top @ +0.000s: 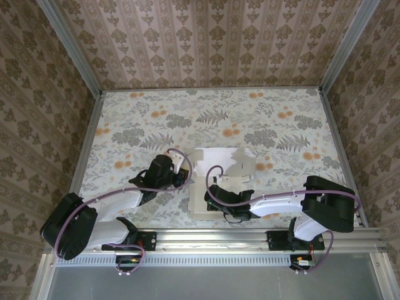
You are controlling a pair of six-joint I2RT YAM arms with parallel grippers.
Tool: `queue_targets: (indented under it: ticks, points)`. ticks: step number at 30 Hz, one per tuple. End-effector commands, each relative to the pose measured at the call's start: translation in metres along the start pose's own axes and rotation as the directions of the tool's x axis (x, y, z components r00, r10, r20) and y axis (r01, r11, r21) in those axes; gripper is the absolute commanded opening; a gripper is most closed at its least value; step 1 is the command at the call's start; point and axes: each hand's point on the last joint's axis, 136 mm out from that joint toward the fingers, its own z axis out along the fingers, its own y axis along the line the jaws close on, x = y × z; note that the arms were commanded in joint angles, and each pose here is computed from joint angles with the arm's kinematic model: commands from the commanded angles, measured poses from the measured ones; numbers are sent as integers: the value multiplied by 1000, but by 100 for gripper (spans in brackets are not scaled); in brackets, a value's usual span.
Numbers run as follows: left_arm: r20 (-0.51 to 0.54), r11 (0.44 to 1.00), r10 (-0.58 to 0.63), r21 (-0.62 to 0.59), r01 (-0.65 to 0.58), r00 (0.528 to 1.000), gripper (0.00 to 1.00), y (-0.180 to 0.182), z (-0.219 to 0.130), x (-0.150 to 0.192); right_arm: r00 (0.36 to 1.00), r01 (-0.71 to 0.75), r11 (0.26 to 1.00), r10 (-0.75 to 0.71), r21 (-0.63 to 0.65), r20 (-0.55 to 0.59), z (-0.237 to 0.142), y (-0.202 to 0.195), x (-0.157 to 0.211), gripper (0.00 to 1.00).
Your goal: Fold the paper box
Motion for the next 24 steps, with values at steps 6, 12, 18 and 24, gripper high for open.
queue_targets:
  ticks: [6, 12, 18, 24]
  points:
    - [-13, 999, 32, -22, -33, 999, 3, 1, 1, 6, 983, 102, 994, -104, -24, -151, -1, 7, 24, 13]
    - [-16, 999, 30, -25, -31, 999, 3, 1, 2, 6, 970, 119, 993, -117, -3, -212, 1, -5, 45, 10]
    - [-25, 1000, 28, -13, -29, 999, 3, -5, 3, 10, 978, 86, 996, -78, 32, -196, 13, -4, 46, 3]
    - [-37, 1000, 23, -7, -24, 999, 1, -7, 0, 12, 980, 85, 996, -81, 17, -182, 17, 8, 42, 2]
